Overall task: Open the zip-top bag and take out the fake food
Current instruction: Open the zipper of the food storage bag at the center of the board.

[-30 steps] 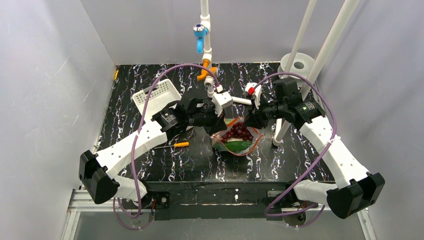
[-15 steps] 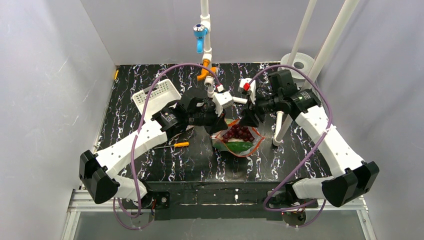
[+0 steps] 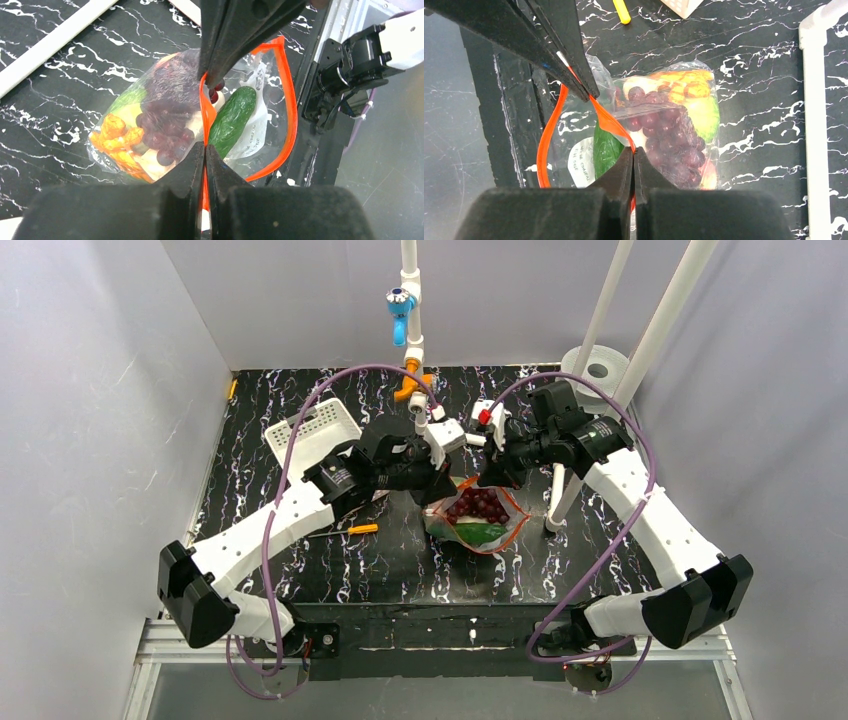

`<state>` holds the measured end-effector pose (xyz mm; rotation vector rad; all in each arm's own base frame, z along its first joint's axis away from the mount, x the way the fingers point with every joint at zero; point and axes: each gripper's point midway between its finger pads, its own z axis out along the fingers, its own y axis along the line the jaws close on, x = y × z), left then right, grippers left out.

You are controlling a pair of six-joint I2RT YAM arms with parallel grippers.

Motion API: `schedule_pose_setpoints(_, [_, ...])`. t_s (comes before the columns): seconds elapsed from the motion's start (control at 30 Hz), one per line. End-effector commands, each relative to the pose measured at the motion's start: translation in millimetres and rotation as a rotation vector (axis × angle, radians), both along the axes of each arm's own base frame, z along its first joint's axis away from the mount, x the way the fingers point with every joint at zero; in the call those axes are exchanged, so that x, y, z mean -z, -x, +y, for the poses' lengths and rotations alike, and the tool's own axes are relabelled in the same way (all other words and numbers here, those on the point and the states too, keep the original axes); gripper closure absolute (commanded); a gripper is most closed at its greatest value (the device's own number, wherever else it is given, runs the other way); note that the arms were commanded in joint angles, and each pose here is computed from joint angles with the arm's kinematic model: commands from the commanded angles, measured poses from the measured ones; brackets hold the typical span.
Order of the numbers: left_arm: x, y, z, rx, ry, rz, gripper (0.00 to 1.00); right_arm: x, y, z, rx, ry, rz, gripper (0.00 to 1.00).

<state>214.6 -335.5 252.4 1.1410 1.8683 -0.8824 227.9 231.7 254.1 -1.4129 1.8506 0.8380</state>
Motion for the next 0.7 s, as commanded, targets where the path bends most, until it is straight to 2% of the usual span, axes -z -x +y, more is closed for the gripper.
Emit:
schedule_pose_setpoints(0.0, [-38, -4, 7, -0.132, 0.132, -0.003, 0.95, -22, 3, 4, 0.034, -0.070, 0.007, 0.99])
schedule_pose_setpoints(0.07, [-51, -1, 14, -0.227, 0.219, 0.055, 0.47, -36, 8, 5, 0.059, -0.131, 0.035, 0.99])
schedule_pose_setpoints(0.1, [-59, 2, 19, -0.266, 0.274, 0.078, 0.20, -43, 10, 4, 0.080, -0.156, 0.039, 0.99])
schedule_pose_setpoints(0.13, [-65, 7, 25, -0.296, 0.327, 0.106, 0.03, -48, 10, 3, 0.098, -0.175, 0.042, 0.99])
schedule_pose_setpoints(0.3, [-82, 21, 70, -0.528, 0.590, 0.240, 0.02, -71, 2, 4, 0.197, -0.237, 0.071, 0.99])
schedule_pose_setpoints(0.43, [-101, 32, 88, -0.558, 0.771, 0.301, 0.02, -91, -9, 9, 0.255, -0.274, 0.091, 0.99])
schedule_pose_setpoints(0.57, [-106, 31, 87, -0.606, 0.889, 0.453, 0.02, -113, -24, 10, 0.306, -0.274, 0.025, 0.99])
schedule_pose_setpoints(0.67, [-106, 26, 81, -0.644, 0.879, 0.542, 0.02, -108, -37, 12, 0.339, -0.242, -0.006, 0.99])
